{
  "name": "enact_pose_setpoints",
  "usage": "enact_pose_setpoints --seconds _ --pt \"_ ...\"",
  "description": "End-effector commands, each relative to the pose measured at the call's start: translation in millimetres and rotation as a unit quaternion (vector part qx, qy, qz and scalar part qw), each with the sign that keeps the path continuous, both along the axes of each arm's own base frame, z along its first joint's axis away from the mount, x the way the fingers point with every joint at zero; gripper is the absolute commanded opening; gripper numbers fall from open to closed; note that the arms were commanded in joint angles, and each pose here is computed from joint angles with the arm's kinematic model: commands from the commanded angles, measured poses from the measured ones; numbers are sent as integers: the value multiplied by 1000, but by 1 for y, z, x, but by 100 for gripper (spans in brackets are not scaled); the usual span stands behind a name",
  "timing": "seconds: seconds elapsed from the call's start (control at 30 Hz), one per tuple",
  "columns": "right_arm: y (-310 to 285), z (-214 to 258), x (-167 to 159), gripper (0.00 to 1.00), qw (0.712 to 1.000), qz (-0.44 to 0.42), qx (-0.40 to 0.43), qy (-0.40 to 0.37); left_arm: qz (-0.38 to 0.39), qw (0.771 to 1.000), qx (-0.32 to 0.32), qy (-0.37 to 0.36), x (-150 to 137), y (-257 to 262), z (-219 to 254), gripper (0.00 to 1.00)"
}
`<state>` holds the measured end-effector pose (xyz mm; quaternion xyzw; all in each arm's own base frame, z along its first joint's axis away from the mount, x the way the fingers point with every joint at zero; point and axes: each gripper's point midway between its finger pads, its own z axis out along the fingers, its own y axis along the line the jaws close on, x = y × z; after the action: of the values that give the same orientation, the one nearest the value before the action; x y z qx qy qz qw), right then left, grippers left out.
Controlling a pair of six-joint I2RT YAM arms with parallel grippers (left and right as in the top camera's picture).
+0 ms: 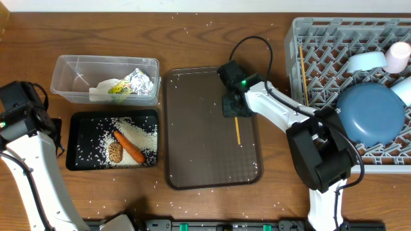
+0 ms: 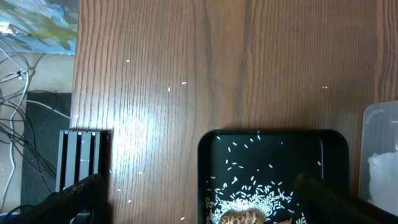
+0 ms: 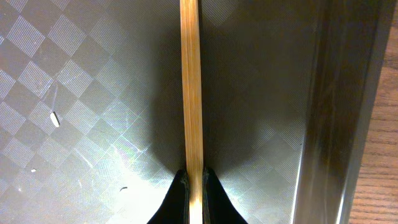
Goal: Sort waste into correct bins and load items into the dishwasher rack
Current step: 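Return the right gripper to the tray and grasp the second chopstick, then carry the chopstick to the rack and insert it upright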
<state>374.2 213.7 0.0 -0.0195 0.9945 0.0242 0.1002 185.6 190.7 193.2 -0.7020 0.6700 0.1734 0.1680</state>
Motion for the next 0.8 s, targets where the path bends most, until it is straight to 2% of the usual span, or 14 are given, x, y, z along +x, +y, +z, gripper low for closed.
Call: enact_pose_setpoints --seconds 0.0,0.27,0.57,0.77 --pt "-12 -20 -13 1 999 -4 -25 29 6 1000 2 2 -2 1 0 98" --pt "-27 67 43 1 997 9 15 -74 6 1000 2 2 -2 1 0 98" --pt "-99 174 89 1 980 -16 27 -198 6 1000 2 2 -2 1 0 98" --pt "-155 193 106 1 972 -42 7 -233 6 1000 2 2 -2 1 0 98"
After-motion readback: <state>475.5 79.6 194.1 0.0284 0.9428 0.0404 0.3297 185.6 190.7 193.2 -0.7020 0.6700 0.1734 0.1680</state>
